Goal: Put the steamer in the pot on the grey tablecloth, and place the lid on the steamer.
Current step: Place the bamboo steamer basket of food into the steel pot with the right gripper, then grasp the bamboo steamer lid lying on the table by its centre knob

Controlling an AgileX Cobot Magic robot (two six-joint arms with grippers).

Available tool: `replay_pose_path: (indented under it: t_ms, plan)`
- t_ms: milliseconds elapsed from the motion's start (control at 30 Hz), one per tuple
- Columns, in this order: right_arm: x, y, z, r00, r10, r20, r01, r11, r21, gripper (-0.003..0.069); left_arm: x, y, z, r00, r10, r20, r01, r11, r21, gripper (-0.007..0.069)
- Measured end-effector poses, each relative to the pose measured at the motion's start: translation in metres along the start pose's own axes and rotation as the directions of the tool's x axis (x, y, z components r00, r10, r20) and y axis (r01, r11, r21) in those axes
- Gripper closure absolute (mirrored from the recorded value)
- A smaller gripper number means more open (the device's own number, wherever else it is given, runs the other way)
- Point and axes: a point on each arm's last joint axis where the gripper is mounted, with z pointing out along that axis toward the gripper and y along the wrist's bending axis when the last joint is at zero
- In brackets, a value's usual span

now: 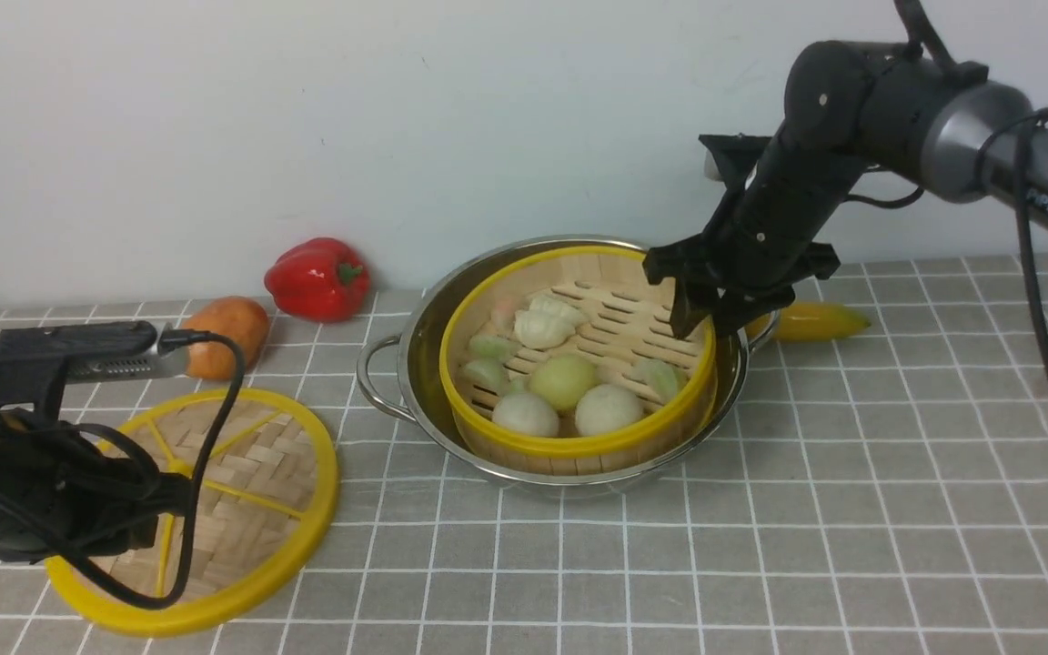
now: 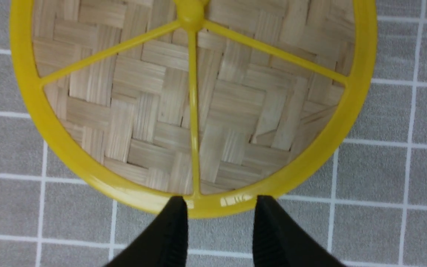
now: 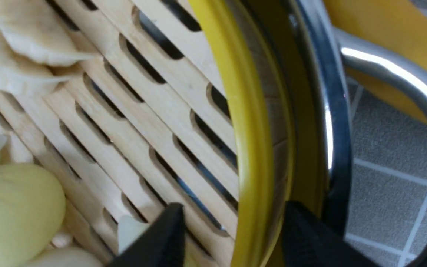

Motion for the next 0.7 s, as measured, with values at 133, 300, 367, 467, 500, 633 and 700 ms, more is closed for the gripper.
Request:
replay_pose_path:
  t_ms: [133,300,367,467,500,633,700]
  plan:
    - [0.0,0.001,-0.004,1.0,0.0,0.004,0.0,1.0,-0.005,0.019,-0.005,0.0,0.003,0.999,-0.001,0.046,0.002,1.0,-0.003,0.0382]
    - [-0.005,0.007,-0.024,0.999,-0.014,0.049,0.015,1.0,-0.015,0.0137,-0.012,0.0,0.003,0.992,-0.029,0.123,0.027,1.0,0.011,0.0382]
    - [-0.011,0.01,-0.036,0.995,-0.029,0.096,0.03,0.999,-0.012,0.0135,-0.014,-0.001,0.003,0.989,-0.034,0.142,0.032,0.999,0.013,0.0382]
    - [-0.016,0.015,-0.06,0.985,-0.064,0.162,0.066,0.998,-0.006,0.0134,-0.016,0.0,0.004,0.986,-0.033,0.163,0.032,0.999,0.012,0.0382]
    - [-0.017,0.019,-0.078,0.977,-0.075,0.2,0.079,0.997,-0.012,0.0134,-0.018,0.0,0.006,0.985,-0.03,0.172,0.029,1.0,0.01,0.0382]
    - [-0.008,0.034,-0.155,0.93,-0.1,0.354,0.12,0.992,-0.036,0.0145,-0.025,0.001,0.019,0.987,-0.028,0.156,0.027,1.0,0.007,0.0382]
    - [0.006,0.039,-0.197,0.898,-0.107,0.427,0.14,0.989,-0.047,0.0153,-0.031,0.001,0.029,0.99,-0.03,0.137,0.029,1.0,0.007,0.0382]
